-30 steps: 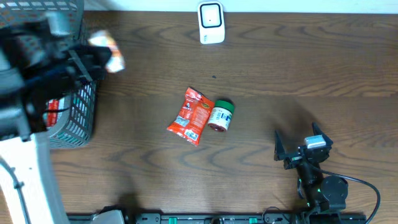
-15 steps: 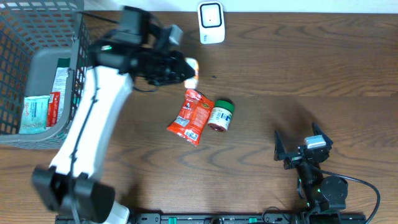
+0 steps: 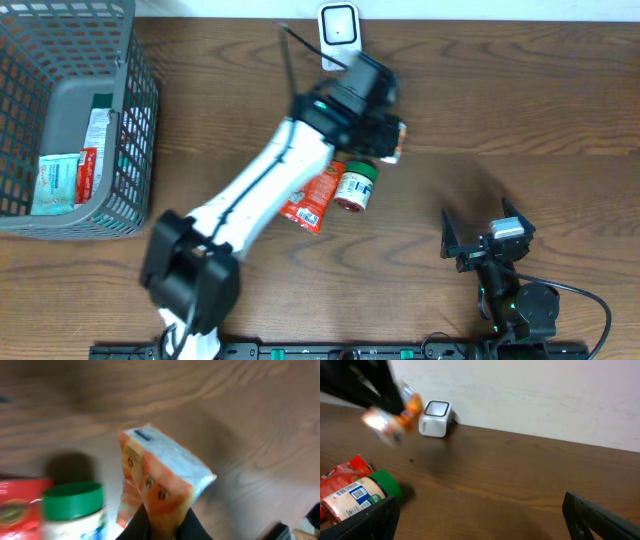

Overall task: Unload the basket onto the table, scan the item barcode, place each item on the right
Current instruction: 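Carry the orange box with the left gripper and place it right of the jar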

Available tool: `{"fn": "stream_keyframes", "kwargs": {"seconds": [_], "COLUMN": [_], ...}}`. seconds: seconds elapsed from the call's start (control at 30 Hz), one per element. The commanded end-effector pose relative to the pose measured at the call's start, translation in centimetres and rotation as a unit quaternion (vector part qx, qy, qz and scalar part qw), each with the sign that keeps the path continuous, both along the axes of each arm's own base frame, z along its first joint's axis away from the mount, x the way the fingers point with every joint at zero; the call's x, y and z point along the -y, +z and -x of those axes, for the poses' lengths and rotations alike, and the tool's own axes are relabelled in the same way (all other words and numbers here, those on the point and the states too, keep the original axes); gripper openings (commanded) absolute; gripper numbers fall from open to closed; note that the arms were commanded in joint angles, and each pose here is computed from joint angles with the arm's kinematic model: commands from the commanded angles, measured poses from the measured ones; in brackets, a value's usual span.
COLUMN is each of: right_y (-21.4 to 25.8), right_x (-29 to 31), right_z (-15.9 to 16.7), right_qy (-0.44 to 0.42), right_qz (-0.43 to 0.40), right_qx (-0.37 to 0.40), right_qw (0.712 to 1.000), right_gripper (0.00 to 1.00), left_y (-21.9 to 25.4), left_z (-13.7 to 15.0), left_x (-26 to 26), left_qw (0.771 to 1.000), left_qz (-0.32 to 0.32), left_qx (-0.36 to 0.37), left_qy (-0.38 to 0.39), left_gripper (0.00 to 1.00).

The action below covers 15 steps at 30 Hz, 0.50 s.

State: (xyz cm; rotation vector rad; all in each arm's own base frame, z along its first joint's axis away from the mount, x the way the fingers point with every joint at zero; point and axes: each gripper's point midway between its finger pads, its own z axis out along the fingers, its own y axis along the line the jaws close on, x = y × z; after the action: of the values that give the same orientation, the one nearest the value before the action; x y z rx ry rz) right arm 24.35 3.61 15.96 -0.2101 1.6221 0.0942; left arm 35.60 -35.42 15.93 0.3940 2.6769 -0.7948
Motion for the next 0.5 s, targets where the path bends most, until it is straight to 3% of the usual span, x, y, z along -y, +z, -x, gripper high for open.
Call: {"fn": "stream_keyframes", "kwargs": {"seconds": [0.0,0.23,0.4,0.47], "right_y": [0.0,0.0,0.0,0.0], "right_x": [0.3,0.3,0.3,0.3], "right_z": [0.0,0.0,0.0,0.0], "right_qy": [-0.006,-0.006,-0.006,-0.006], "right_qz": [-0.004,-0.004,-0.004,-0.004], "right_qx": [-0.001,-0.001,-0.001,-0.001], "right_qw": [1.0,1.0,1.0,1.0], "right_gripper": [0.99,0.99,0.99,0.99], "left_y": [-3.8,-9.2,-10.2,-10.1], "left_z": [0.1,0.2,0.0,-0.1], "left_x": [2.4,4.7,4.8,4.8], "left_qw": [1.0,0.999,0.999,0.999], "left_qz": [-0.019,-0.032,-0.036,-0.036], "left_qx": [-0.009,-0.024,-0.024,-0.022], "left_qy": [0.009,-0.005,-0.004,-0.006], "left_gripper": [0.13,0.14,0.15,0.42]}}
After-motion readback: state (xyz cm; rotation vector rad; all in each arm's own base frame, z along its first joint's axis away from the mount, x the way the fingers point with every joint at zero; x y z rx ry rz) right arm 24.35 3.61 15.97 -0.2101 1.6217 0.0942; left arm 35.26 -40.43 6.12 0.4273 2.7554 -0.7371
